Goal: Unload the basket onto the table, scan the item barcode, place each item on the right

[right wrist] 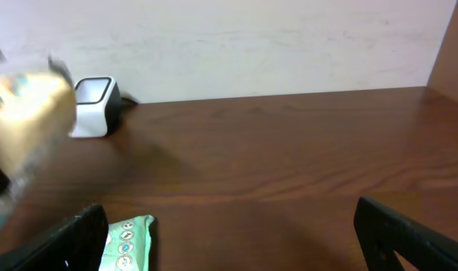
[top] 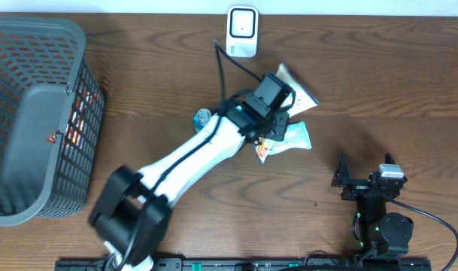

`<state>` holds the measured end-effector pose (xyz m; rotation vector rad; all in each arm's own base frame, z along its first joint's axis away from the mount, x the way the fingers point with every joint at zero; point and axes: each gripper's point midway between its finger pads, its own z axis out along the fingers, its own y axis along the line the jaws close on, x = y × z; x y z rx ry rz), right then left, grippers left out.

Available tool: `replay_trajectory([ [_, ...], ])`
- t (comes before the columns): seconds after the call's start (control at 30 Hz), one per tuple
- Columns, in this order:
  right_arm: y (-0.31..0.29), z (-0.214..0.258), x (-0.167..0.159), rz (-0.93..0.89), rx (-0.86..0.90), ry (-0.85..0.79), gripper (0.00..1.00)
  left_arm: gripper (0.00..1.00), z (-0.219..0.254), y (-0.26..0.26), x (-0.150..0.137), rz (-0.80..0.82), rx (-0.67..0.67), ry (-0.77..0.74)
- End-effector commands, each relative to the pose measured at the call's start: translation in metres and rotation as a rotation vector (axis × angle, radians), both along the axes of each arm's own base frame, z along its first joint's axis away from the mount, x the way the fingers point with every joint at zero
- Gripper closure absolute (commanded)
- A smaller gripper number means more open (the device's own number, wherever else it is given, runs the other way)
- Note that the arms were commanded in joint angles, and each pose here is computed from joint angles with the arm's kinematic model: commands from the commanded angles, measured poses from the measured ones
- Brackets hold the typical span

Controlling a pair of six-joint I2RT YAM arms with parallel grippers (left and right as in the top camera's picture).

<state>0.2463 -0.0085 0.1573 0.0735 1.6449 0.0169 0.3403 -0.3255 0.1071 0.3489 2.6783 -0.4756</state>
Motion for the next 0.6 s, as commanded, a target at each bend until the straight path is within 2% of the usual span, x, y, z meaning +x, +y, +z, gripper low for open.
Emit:
replay_trajectory([
  [0.0, -0.001, -0.002, 0.0, -0.006, -0.013, 0.005, 0.01, 0.92, -0.009, 0.016, 0.016, 0.199, 0.027, -0.001],
  [0.17, -0.001, -0.002, 0.0, -0.006, -0.013, 0.004, 0.01, 0.92, -0.022, 0.017, 0.014, 0.277, 0.021, 0.05],
  [0.2, -0.001, -0.002, 0.0, -0.005, -0.013, 0.004, 0.01, 0.83, -0.023, 0.018, 0.013, 0.277, 0.025, 0.054],
  [0.23, -0.001, -0.002, 0.0, -0.006, -0.013, 0.004, 0.01, 0.68, -0.024, 0.019, 0.011, 0.276, 0.033, 0.061],
  [0.27, -0.001, -0.002, 0.0, -0.005, -0.013, 0.004, 0.01, 0.61, -0.026, 0.021, 0.009, 0.275, 0.043, 0.069],
  [0.33, -0.001, -0.002, 0.0, -0.006, -0.013, 0.004, 0.01, 0.58, -0.028, 0.025, 0.005, 0.275, 0.063, 0.086],
  [0.43, -0.001, -0.002, 0.0, -0.005, -0.013, 0.004, 0.01, 0.47, -0.028, 0.029, 0.001, 0.275, 0.078, 0.099],
  [0.57, -0.001, -0.002, 0.0, -0.005, -0.013, 0.004, 0.01, 0.43, 0.007, 0.017, -0.003, 0.182, 0.0, 0.07],
])
